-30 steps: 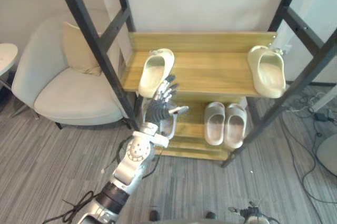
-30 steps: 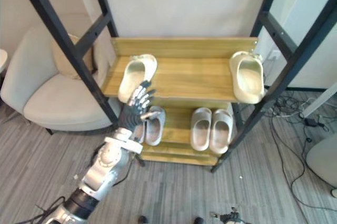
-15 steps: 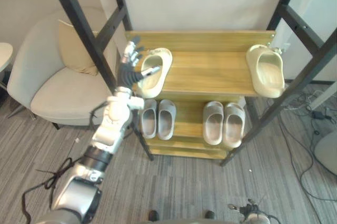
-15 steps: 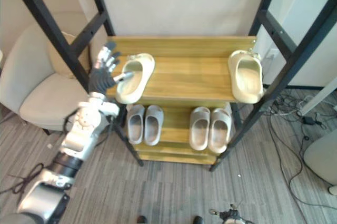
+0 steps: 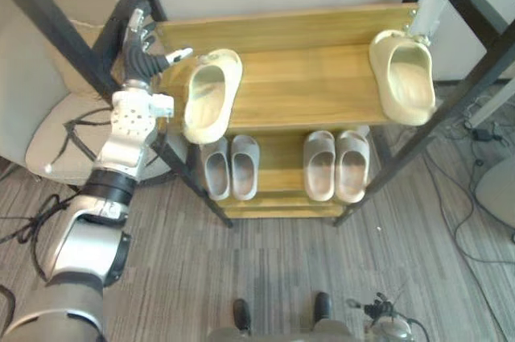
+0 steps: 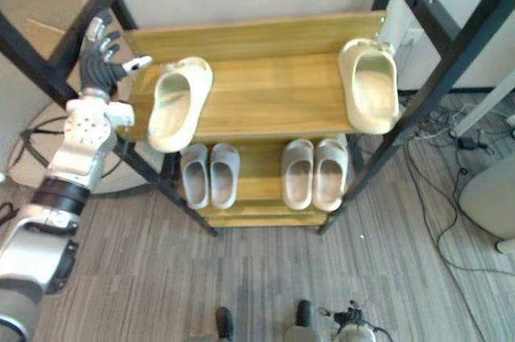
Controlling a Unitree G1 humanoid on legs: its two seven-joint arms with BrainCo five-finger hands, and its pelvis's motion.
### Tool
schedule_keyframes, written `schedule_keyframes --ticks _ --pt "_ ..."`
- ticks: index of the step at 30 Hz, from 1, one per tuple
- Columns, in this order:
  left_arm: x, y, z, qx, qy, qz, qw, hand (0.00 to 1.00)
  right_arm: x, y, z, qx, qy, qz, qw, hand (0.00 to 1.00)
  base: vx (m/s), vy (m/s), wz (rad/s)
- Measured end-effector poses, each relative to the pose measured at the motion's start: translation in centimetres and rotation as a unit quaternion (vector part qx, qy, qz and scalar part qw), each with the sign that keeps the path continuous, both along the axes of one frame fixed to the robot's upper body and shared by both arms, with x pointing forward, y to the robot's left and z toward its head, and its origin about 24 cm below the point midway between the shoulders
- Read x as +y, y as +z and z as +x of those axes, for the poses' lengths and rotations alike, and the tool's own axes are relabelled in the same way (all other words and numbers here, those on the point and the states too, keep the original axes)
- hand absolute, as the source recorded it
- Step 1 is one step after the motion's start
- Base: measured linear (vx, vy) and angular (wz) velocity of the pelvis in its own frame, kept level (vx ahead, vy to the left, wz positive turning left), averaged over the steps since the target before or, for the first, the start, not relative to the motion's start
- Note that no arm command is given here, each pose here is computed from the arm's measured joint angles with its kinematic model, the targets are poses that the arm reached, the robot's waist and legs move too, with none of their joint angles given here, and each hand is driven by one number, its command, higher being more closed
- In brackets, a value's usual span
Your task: Organize the slippers on the shoe rack
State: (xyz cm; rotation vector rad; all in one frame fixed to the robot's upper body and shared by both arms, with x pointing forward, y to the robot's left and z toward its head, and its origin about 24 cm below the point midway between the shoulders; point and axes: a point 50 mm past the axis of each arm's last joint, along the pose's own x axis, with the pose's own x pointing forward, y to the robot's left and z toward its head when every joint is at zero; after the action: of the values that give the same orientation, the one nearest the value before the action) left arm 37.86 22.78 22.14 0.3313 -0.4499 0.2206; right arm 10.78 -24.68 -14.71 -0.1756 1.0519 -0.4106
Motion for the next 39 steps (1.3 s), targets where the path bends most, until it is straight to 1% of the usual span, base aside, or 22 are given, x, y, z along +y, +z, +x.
schedule_keyframes --ticks 6,12,21,28,29,39 --pt "0.1 -0.7 0.6 0.031 0.015 0.042 0.999 0.00 0.7 -0.1 0.2 -0.005 -0.002 0.009 1.000 0.00 -0.03 -0.015 -0.04" --pt "0.4 -1.5 0.9 0.064 0.023 0.091 0.993 0.00 0.6 0.0 0.3 -0.011 -0.002 0.007 1.000 0.00 -0.05 -0.006 -0.07" --pt "0.7 -2.3 1.2 0.098 0.047 0.183 0.977 0.00 0.7 0.2 0.7 -0.023 0.000 0.007 1.000 0.00 0.00 0.000 0.00" --pt "0.7 -2.5 1.6 0.114 0.052 0.216 0.968 0.00 0.6 0.3 0.8 -0.025 0.001 0.006 1.000 0.00 0.00 0.000 0.00" --pt "0.7 -2.4 1.7 0.115 0.054 0.215 0.968 1.00 0.6 0.3 0.9 -0.028 0.001 0.006 1.000 0.00 -0.03 -0.010 -0.03" --pt "1.8 -1.4 2.2 0.121 0.091 0.203 0.967 1.00 0.4 0.3 0.7 -0.038 -0.031 0.014 0.999 0.00 -0.05 -0.007 -0.10"
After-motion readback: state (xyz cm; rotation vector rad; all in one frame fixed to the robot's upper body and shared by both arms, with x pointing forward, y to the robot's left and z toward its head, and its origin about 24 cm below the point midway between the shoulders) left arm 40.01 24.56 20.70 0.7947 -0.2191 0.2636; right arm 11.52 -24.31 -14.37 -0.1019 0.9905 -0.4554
